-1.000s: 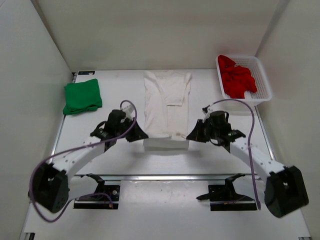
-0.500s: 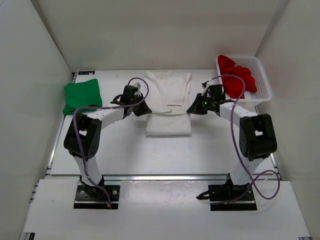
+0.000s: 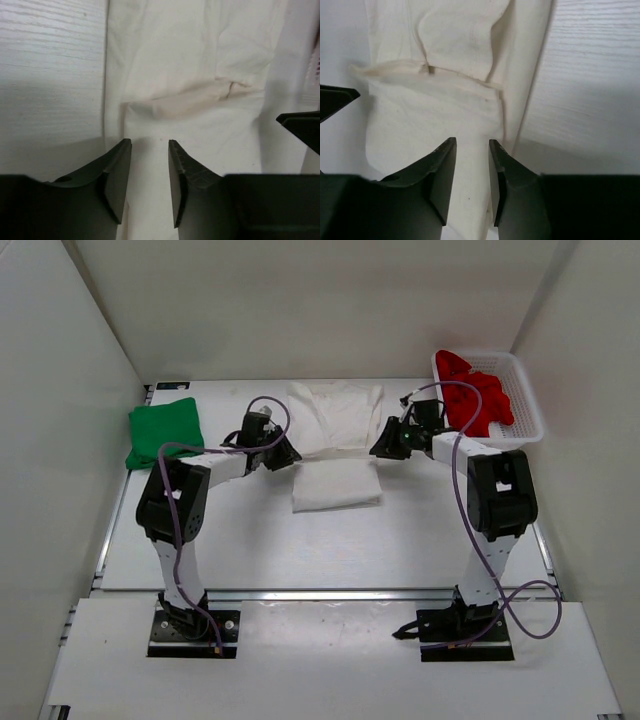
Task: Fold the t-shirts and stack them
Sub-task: Fold the folded rectangular tshirt in 1/3 of the way
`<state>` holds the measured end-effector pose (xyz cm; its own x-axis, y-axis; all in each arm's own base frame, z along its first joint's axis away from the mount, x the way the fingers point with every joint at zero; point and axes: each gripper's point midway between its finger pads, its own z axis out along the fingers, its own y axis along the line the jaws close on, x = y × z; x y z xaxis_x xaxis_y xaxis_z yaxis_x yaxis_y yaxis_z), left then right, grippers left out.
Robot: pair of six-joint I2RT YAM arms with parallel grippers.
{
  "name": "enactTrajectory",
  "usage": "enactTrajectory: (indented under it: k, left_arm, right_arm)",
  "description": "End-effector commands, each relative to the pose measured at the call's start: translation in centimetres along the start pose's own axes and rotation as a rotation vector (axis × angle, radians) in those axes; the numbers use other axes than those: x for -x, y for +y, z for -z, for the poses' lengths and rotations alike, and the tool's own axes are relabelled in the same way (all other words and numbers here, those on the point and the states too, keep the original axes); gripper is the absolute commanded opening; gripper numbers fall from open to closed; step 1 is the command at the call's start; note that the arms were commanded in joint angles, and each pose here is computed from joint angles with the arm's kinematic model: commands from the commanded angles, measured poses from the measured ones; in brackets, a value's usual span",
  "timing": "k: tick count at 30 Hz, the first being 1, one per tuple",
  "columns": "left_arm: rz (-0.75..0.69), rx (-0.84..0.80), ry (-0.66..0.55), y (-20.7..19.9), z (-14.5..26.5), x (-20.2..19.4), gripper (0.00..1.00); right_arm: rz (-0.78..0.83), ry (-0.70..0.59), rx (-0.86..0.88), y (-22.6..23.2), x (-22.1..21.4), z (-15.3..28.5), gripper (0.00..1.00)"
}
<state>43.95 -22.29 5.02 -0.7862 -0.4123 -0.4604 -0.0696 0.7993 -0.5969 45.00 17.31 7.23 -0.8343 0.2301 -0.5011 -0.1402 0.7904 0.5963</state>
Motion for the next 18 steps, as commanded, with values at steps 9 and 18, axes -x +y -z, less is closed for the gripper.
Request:
enactTrajectory:
  k: [9, 18]
  left_arm:
    - [-0.064, -0.297, -0.089, -9.0, 7.9, -2.4, 0.46]
    - [0.045, -0.228, -0.072, -0.8, 10.2, -8.3, 0.5]
  right_arm:
    - [0.118, -0.062, 0.096, 6.5, -3.2, 3.6, 0.0]
    - [0.065, -0.097, 0.145, 5.7, -9.7, 7.3, 0.15]
